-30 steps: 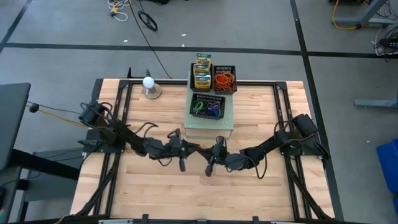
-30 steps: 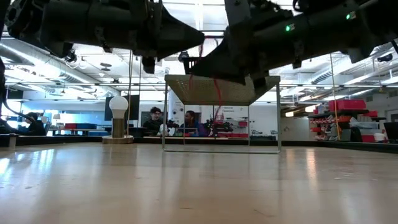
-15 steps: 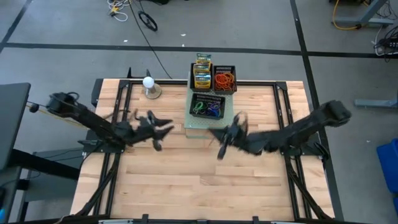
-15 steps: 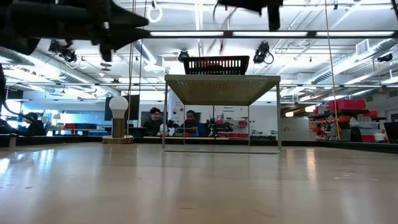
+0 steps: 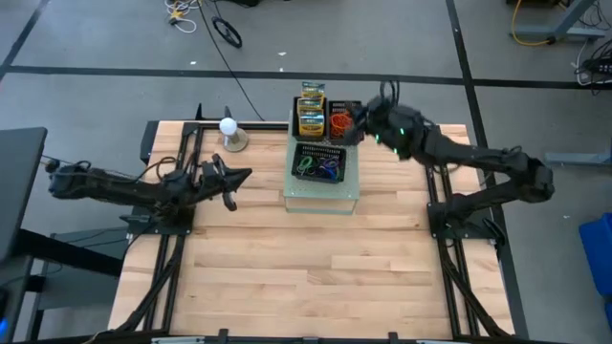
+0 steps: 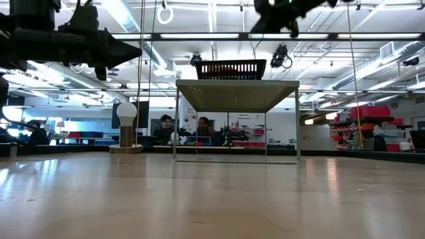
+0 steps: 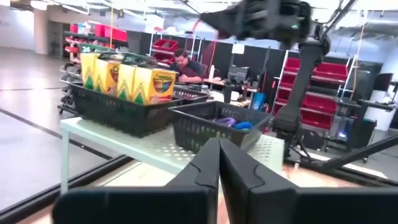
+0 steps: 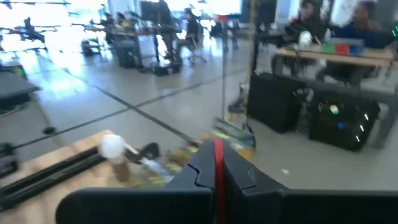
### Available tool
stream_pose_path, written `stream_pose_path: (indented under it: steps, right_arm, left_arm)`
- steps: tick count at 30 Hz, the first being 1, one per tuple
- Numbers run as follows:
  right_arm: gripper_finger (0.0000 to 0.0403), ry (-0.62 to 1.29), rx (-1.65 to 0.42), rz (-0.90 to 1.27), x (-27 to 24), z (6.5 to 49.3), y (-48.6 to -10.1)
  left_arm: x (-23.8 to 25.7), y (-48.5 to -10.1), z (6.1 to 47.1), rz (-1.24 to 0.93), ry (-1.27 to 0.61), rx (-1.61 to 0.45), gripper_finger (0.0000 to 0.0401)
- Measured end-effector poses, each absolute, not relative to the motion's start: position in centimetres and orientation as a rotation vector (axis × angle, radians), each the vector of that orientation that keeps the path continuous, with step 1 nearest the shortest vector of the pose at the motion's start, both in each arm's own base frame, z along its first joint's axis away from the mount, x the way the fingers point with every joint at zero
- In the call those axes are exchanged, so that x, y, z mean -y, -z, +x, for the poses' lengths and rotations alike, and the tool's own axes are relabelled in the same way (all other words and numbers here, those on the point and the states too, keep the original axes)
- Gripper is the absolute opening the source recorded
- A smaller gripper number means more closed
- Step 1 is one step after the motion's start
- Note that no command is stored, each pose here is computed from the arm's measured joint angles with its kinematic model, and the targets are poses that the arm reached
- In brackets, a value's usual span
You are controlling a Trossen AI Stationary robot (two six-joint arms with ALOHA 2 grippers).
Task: Pick & Place Office Desk Supplies
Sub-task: Put the red rubber band into the top right black bin on the shelf, then return to Home Position
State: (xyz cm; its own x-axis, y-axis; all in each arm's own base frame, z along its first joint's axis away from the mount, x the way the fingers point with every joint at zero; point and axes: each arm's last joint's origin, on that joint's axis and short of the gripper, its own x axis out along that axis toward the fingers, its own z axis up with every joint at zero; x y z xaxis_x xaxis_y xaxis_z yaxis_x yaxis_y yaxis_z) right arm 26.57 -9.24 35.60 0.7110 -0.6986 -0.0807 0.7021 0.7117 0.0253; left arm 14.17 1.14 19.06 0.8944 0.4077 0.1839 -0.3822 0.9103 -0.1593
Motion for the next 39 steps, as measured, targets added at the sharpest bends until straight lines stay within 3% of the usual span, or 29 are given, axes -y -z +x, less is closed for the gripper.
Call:
stream_pose_path:
  steps: [6, 13, 25, 29, 33, 39]
  right_arm:
    - [0.0000, 0.803, -0.137, 0.162, 15.3, 26.7, -32.7]
    - [0.0016, 0.817, -0.229, 0.247, 17.9, 27.5, -29.6]
    - [0.0202, 0.847, -0.300, 0.259, 17.3, 26.1, -30.1]
    - [0.0233, 0.775, -0.299, 0.146, 15.8, 25.4, -31.8]
    - [0.0192, 0.607, -0.334, 0.070, 12.5, 23.9, -33.8]
    - [0.0027, 0.318, -0.313, -0.041, 7.0, 21.8, -31.3]
  left_arm:
    - [-2.6, -19.1, 13.4, -0.097, -0.389, 0.190, 0.0007]
    - [-3.0, -19.0, 12.5, -0.071, -0.425, 0.157, 0.0007]
    - [-2.7, -19.2, 10.7, -0.051, -0.450, 0.163, 0.0007]
    - [-2.6, -19.2, 10.2, -0.046, -0.451, 0.162, 0.0007]
    - [-2.5, -18.9, 9.8, -0.033, -0.434, 0.134, 0.0007]
    - [-2.2, -17.8, 9.6, -0.026, -0.344, 0.127, 0.0005]
